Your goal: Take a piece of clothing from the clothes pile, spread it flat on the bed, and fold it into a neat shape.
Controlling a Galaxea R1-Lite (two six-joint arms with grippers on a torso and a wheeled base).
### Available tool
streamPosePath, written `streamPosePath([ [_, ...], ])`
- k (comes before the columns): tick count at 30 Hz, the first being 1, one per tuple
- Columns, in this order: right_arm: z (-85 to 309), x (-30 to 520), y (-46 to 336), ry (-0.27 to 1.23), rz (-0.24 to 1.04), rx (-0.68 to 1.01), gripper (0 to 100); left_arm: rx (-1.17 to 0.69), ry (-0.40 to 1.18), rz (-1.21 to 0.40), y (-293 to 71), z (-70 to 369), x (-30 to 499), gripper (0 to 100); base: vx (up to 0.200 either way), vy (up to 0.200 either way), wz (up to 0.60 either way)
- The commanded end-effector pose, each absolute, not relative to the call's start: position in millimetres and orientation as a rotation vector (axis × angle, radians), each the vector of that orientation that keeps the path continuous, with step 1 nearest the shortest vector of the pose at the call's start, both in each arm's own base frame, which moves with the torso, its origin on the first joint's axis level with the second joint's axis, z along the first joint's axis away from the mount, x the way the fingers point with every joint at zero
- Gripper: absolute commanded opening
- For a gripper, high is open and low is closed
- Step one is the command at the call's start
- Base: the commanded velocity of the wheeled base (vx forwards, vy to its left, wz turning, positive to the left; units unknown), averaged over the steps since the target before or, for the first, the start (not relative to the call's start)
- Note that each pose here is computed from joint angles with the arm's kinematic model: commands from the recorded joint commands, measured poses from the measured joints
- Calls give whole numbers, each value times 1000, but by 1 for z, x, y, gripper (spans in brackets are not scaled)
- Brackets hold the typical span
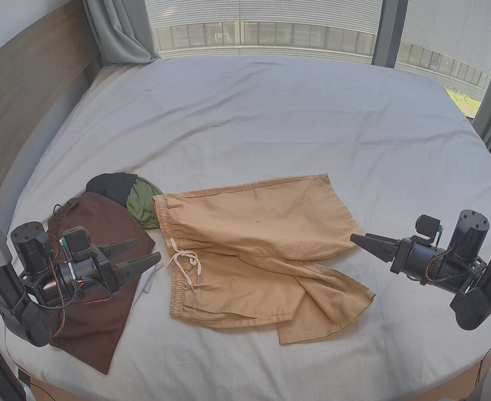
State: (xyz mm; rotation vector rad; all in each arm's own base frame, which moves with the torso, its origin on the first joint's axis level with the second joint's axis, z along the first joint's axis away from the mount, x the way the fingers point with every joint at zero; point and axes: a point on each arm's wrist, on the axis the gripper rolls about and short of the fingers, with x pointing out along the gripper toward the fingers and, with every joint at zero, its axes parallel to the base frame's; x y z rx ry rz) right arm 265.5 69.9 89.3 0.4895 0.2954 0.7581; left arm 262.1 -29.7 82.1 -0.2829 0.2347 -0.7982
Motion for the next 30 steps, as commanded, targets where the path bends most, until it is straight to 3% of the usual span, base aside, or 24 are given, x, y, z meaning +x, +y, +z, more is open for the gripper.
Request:
streamPosePath([
  [1, 78, 263, 62, 343, 718, 502, 100, -287, 259, -796, -30, 75, 263, 100, 0, 0, 0],
  [13, 31, 255, 43, 488, 629, 407, 100, -287, 263, -799, -31, 75, 263, 100, 0, 0, 0],
  [30, -5, 258, 34, 609, 542, 432, 100, -285, 264, -804, -32, 75, 262, 100, 0, 0, 0],
])
